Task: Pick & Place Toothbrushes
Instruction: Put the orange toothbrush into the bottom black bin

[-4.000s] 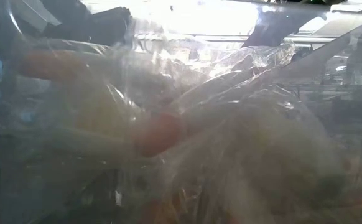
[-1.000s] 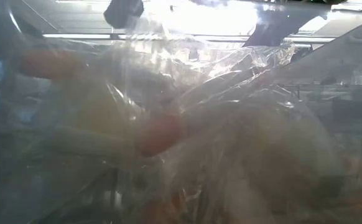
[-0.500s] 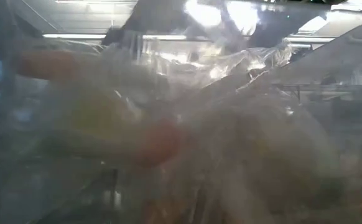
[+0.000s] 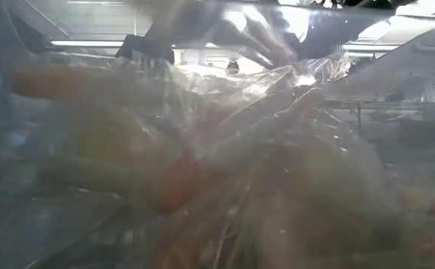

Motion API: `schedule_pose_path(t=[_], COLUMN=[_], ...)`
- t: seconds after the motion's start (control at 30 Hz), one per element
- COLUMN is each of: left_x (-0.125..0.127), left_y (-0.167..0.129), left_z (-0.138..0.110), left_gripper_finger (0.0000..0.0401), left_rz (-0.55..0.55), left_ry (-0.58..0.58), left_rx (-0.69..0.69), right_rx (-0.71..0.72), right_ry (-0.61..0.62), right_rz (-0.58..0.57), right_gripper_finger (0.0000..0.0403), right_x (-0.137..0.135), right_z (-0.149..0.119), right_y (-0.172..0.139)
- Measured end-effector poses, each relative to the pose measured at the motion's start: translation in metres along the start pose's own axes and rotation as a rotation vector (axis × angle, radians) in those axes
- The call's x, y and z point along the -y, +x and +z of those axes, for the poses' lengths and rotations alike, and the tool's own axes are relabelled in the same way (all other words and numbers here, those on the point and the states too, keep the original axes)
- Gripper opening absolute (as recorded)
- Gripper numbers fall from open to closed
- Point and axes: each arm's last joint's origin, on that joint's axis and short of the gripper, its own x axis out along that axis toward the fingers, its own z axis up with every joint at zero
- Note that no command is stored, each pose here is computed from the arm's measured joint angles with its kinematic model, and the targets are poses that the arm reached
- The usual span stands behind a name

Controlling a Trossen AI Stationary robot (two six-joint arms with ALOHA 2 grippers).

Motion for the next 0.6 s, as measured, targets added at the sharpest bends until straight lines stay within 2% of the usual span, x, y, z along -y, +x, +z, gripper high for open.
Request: schedule_pose_path(t=[0.13, 0.23, 0.37, 0.6], left_x=[-0.001, -0.001, -0.002, -0.001], left_y=[0.002, 0.004, 0.009, 0.011], left_z=[0.003, 0.006, 0.014, 0.035], left_gripper_finger=[0.0094, 0.0116, 0.0123, 0.0124], left_rz=[0.003, 0.006, 0.005, -0.012], left_ry=[-0.005, -0.007, -0.025, 0.014], left_rx=[-0.024, -0.096, -0.176, -0.240], right_rx=[0.000, 0.000, 0.000, 0.000], right_ry=[0.000, 0.001, 0.001, 0.001], right_rz=[0.000, 0.000, 0.000, 0.000], right_gripper_finger=[0.0171, 0.0171, 0.0171, 0.0171], right_x=[0.000, 0.000, 0.000, 0.000], right_z=[0.000, 0.000, 0.000, 0.000], right_y=[0.000, 0.000, 0.000, 0.000])
